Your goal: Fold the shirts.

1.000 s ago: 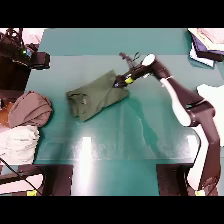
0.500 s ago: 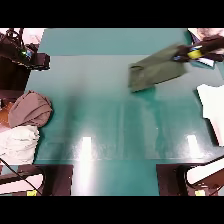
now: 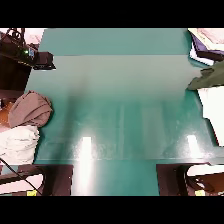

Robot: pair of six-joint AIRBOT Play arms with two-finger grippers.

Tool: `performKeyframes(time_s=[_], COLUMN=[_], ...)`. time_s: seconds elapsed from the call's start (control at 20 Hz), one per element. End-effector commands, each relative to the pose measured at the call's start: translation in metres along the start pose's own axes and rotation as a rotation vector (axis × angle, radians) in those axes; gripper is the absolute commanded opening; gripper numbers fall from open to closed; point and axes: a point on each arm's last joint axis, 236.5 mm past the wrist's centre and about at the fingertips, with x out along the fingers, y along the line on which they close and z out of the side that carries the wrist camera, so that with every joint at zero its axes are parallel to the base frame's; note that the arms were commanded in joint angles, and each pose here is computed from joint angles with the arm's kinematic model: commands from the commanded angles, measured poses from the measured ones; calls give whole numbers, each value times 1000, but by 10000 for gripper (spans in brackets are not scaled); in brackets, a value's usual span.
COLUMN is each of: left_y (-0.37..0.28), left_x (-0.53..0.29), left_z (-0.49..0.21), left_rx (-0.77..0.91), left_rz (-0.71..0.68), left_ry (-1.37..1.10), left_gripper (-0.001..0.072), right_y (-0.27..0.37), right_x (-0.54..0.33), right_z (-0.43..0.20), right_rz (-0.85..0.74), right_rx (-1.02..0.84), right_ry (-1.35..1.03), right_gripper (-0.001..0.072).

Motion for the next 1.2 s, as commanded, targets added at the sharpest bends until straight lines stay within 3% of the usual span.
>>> performKeyframes(time_s=[0.0, 0.3, 0.6, 0.95, 1.15], left_y=[-6, -6, -6, -6, -6], left_x=[0, 0, 0, 0, 0], left_z=[0, 0, 0, 0, 0], left_rx=[-6, -2, 11, 35, 43], left_rz=[-27, -26, -26, -26, -26], left_ry=[-1, -1, -1, -1, -1], left_gripper=[21, 21, 21, 21, 21], right_y=[-10, -18, -31, -92, -106], right_x=[-20, -71, -91, -117, -117], right_z=[15, 24, -23, -83, -107], right_rz=[20, -104, -161, -466, -528], right_rx=[44, 27, 108, 239, 266], right_ry=[-80, -182, -27, 193, 260], right_gripper=[14, 14, 16, 17, 21])
